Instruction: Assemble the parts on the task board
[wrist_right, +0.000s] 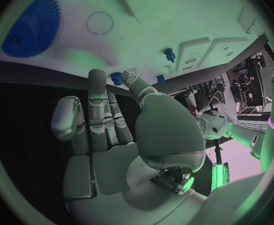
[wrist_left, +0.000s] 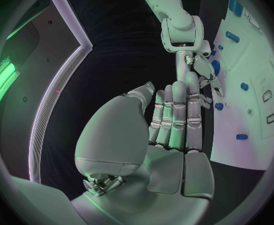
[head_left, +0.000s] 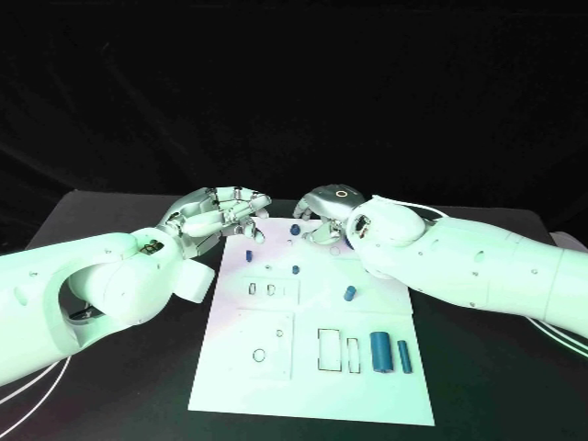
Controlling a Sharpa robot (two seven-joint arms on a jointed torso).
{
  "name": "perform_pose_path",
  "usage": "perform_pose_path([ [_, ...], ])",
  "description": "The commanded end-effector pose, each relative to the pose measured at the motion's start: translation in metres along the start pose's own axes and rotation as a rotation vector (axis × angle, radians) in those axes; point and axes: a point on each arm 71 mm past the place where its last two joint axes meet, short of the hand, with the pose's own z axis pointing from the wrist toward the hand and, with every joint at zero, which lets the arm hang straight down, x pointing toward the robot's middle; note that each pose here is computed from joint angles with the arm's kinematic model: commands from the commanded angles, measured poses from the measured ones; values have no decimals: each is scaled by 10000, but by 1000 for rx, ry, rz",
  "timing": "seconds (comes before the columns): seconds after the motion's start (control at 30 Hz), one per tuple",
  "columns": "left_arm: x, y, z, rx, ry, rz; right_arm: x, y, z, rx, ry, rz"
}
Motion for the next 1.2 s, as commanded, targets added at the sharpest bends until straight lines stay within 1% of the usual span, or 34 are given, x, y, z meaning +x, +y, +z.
perform_pose_path([
  [0.03, 0, -10, 5, 5, 11, -4, -100, -86, -123, 11, -41, 52],
  [0.13, -3, -5, 8, 0, 17, -7, -183, -233, -312, 44, -48, 135],
  [0.2, -1, -1, 13, -3, 20, -8, -217, -332, -430, 73, -42, 187],
  [0.33, 5, 6, 29, -6, 26, -10, -234, -551, -667, 149, 5, 280],
  [0.47, 7, 11, 42, -8, 29, -10, -219, -742, -853, 213, 53, 336],
  [0.6, 7, 15, 52, -9, 30, -11, -200, -884, -970, 257, 75, 355],
  [0.7, 5, 16, 57, -9, 30, -11, -173, -967, -1006, 283, 83, 371],
  [0.8, 4, 17, 59, -9, 30, -11, -147, -1006, -997, 297, 86, 380],
  [1.2, -9, 17, 57, -10, 26, -9, -72, -1006, -800, 308, 95, 373],
])
